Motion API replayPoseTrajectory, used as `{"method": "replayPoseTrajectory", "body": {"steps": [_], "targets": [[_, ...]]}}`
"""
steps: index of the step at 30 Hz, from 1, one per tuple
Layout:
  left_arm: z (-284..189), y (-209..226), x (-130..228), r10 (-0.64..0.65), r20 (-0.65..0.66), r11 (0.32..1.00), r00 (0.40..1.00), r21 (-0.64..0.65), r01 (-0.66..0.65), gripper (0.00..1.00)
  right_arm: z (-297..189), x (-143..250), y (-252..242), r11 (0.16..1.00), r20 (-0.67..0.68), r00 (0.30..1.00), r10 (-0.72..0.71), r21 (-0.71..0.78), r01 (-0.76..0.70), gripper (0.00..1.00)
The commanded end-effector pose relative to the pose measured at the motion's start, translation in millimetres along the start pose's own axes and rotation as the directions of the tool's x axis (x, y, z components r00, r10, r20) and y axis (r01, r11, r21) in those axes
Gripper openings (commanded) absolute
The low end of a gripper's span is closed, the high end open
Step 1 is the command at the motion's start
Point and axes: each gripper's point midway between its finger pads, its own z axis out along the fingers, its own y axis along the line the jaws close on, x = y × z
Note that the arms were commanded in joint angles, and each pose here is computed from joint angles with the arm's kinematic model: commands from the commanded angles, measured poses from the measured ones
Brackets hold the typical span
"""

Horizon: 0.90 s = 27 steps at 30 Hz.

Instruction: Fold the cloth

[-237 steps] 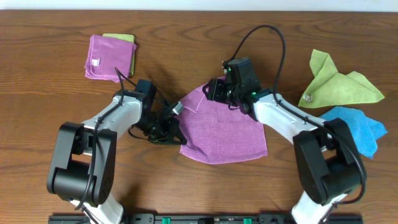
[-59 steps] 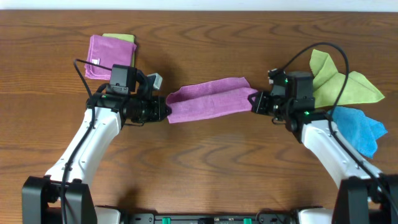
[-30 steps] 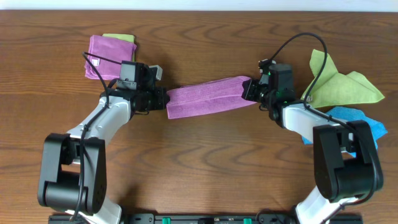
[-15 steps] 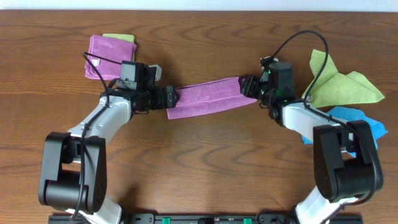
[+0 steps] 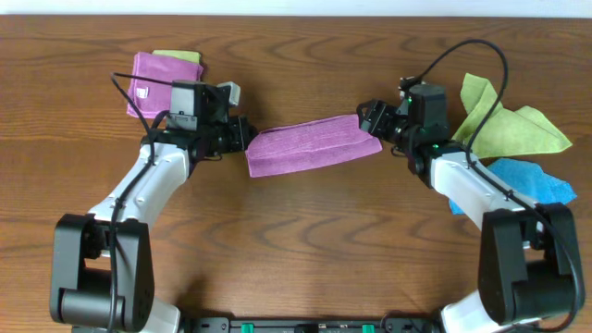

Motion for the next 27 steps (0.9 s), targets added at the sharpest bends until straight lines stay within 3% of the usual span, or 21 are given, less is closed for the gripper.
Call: {"method": "replayPoseTrajectory", "body": {"steps": [1,10,27], "targets": [[4,-16,-3,0.031,0.003,1.000,1.000,0.005,-0.031,0.06,-7,-4,0,0.998,-0.020,0.998,0.058,-0.021,-0.058,0.77],[53,-6,34,0.047,-0.110,0.997,0.993,-0.060,-0.054,0.06,-9,17,-13,0.995,-0.110,0.989,0.096,0.025,-0.093,0.78],[72,15,37,0.021,-0.109,0.993,0.994,-0.113,-0.033,0.06,25,42,-46,0.988,-0.159,0.979,0.125,0.109,-0.108,0.78]]}}
